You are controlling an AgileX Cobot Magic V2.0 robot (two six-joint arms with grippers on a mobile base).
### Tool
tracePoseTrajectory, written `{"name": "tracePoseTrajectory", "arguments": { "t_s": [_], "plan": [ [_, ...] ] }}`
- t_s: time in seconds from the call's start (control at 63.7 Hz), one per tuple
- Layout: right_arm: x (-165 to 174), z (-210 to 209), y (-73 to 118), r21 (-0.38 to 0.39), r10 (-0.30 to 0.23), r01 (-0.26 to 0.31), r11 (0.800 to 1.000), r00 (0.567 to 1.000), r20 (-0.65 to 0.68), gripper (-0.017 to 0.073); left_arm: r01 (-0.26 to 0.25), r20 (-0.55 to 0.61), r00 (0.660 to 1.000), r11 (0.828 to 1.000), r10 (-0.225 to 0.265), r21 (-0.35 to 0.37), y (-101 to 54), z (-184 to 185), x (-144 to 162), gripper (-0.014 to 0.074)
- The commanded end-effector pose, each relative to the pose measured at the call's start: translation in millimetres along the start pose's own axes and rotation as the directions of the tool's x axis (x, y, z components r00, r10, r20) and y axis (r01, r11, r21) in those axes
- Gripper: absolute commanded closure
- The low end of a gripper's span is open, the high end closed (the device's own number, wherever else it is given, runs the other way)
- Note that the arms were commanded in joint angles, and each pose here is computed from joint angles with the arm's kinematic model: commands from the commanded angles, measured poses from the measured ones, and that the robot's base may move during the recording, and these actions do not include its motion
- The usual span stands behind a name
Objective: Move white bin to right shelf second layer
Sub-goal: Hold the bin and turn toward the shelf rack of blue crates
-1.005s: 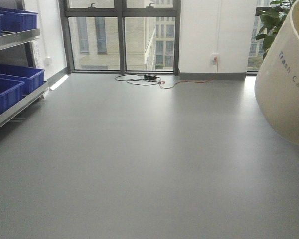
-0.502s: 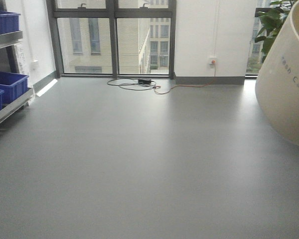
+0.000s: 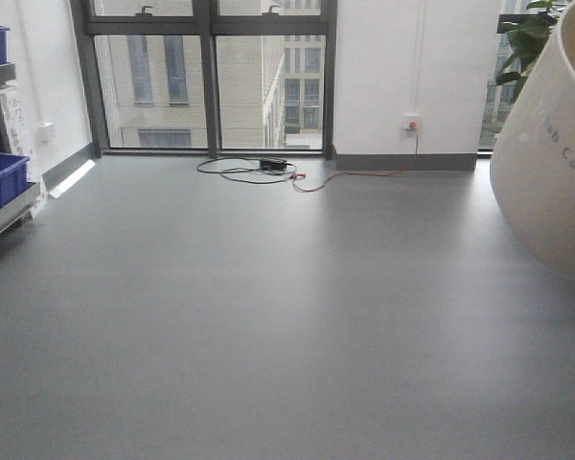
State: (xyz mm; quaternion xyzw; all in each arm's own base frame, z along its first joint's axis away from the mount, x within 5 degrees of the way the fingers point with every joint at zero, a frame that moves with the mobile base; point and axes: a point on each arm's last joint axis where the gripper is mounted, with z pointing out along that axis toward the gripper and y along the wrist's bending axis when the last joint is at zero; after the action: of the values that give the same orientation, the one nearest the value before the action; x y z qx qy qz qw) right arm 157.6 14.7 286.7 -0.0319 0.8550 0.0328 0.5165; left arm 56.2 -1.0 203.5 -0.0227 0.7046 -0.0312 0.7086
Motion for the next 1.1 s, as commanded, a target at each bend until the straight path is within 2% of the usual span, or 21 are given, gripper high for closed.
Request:
{"name": "tracePoseTrajectory", "arguments": {
  "t_s": [0.0, 1.083],
  "plan": [
    [-20.9, -5.5, -0.2, 0.003, 0.001, -0.001, 1.000, 0.991, 0.131, 0.0505, 0.006, 0.068, 0.998, 1.000, -0.007, 0.004, 0.5, -0.3, 1.3, 0.0509],
    [-20.4, -3.3, -0.3, 0.004, 0.001, -0.001, 1.000, 0.993, 0.122, 0.0505, 0.006, 0.068, 0.998, 1.000, -0.007, 0.004, 0.5, -0.3, 1.3, 0.0509]
  ]
}}
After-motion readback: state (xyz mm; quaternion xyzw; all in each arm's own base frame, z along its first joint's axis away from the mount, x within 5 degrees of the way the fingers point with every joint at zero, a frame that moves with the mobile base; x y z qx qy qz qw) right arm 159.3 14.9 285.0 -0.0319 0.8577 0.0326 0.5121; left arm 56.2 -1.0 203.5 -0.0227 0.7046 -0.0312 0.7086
